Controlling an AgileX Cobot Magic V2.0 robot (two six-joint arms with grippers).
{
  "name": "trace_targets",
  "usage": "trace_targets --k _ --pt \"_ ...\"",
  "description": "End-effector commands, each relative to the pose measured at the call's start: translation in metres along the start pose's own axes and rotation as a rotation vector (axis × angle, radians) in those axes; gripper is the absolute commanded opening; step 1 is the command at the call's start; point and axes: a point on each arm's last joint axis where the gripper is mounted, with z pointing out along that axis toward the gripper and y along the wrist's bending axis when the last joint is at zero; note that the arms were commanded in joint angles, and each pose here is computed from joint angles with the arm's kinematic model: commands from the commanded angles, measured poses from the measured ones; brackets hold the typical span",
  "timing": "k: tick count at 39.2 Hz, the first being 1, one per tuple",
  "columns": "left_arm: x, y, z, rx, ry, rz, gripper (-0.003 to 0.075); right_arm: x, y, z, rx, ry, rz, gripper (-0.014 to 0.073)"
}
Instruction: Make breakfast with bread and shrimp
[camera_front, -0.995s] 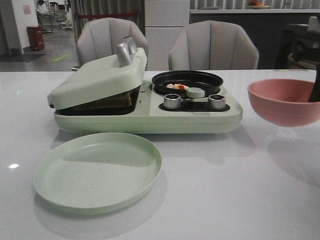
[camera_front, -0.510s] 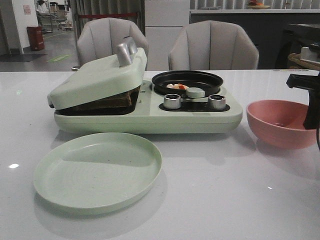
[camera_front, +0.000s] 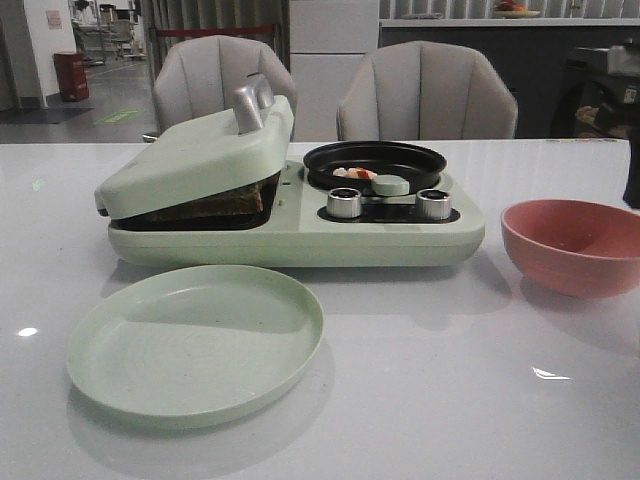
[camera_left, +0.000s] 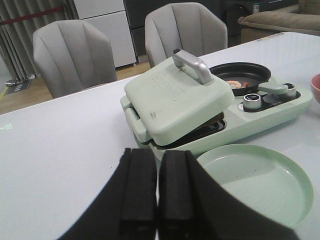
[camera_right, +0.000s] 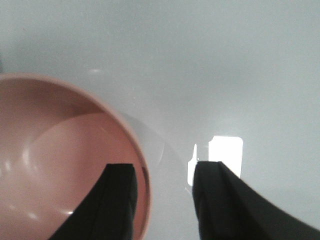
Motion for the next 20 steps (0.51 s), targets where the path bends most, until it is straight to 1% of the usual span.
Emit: trace_targets --k 1,8,12,15,20 --pt "-0.014 0.003 -0.002 -0.022 -0.088 -0.015 0.0114 -0.011 0.008 -0.069 0.012 -0.193 -0.042 0.0395" --pt "-0.014 0.003 -0.002 -0.022 -0.088 -0.015 0.0114 -0.007 0.024 -0.128 -0.002 -0.403 -0.078 0.0395" --pt "-0.014 0.003 -0.002 -0.022 -0.088 -0.015 0.0114 0.0 0.033 -0.154 -0.012 -0.476 -0.098 0.0395" --pt "-0.014 0.003 -0.002 -0.022 -0.088 -0.015 0.0114 0.006 0.042 -0.172 -0.018 -0.526 -0.14 0.0395" --pt "-0.014 0.003 -0.002 -0.022 -0.088 -0.015 0.0114 0.018 0.063 -0.198 -0.089 -0.602 -0.193 0.0395"
